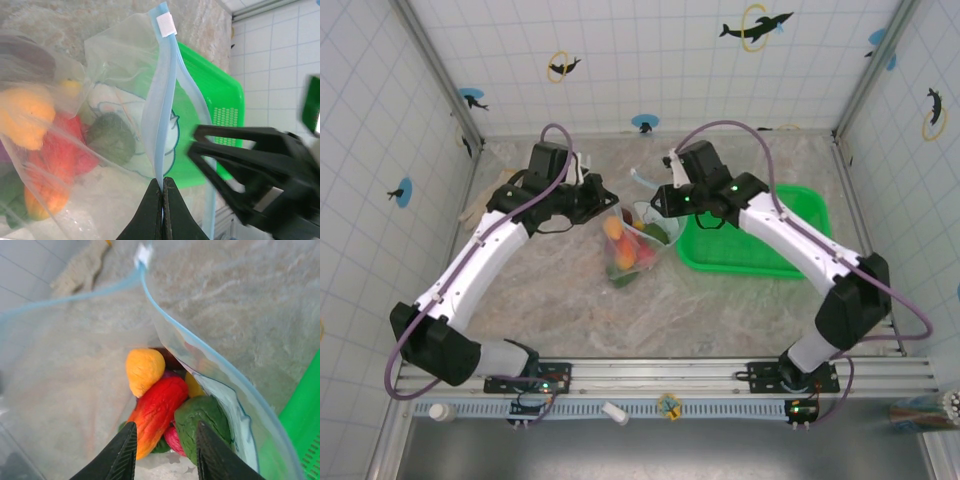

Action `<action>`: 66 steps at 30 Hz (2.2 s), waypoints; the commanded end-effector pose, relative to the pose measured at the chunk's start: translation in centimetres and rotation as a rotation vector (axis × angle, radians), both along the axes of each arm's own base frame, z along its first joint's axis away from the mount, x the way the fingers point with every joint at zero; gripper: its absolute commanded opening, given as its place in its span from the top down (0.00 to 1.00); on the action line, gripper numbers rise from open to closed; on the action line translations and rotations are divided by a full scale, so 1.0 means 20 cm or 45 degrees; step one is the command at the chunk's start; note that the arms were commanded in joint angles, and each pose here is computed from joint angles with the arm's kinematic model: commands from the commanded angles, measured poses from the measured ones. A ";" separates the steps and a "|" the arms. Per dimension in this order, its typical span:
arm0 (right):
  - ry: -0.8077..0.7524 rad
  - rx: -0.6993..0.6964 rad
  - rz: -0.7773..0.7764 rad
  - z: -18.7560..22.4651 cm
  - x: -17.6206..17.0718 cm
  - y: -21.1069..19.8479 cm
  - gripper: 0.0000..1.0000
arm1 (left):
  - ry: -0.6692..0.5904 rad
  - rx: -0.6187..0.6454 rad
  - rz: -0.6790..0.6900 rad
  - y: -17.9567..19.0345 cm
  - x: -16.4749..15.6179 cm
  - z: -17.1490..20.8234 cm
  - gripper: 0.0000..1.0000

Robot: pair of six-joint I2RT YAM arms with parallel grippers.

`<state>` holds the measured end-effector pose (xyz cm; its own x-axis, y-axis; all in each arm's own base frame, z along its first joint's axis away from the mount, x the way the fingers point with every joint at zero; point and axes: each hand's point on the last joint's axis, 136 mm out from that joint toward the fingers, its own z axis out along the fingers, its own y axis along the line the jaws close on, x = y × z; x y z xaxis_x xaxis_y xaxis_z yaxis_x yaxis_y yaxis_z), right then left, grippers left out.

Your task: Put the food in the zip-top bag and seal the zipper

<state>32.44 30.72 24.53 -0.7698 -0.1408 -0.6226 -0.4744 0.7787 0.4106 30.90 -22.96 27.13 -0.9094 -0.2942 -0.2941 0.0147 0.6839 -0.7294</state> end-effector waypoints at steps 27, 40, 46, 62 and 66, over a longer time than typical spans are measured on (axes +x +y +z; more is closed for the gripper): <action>0.537 -0.591 -0.569 -0.73 -0.78 -1.13 0.40 | -0.104 0.093 0.139 0.15 0.01 -0.05 1.00; 0.335 -0.404 -0.927 -0.76 0.00 -1.16 0.27 | -0.074 0.039 0.104 0.12 -0.02 -0.08 1.00; 0.252 -0.302 -0.888 -0.56 0.29 -1.04 0.24 | -0.072 0.005 0.059 0.08 -0.02 -0.05 1.00; 0.044 0.104 0.107 0.05 0.12 0.00 0.22 | -0.094 -0.131 -0.039 -0.02 -0.01 -0.04 1.00; 0.008 0.070 0.119 0.00 0.19 0.07 0.25 | -0.092 -0.155 -0.051 -0.03 -0.03 -0.03 1.00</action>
<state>35.64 31.96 25.69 -0.7654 -0.1204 -0.6322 -0.5197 0.6949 0.4970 30.30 -23.37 26.27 -0.8945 -0.2944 -0.3364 0.0913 0.6163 -0.7822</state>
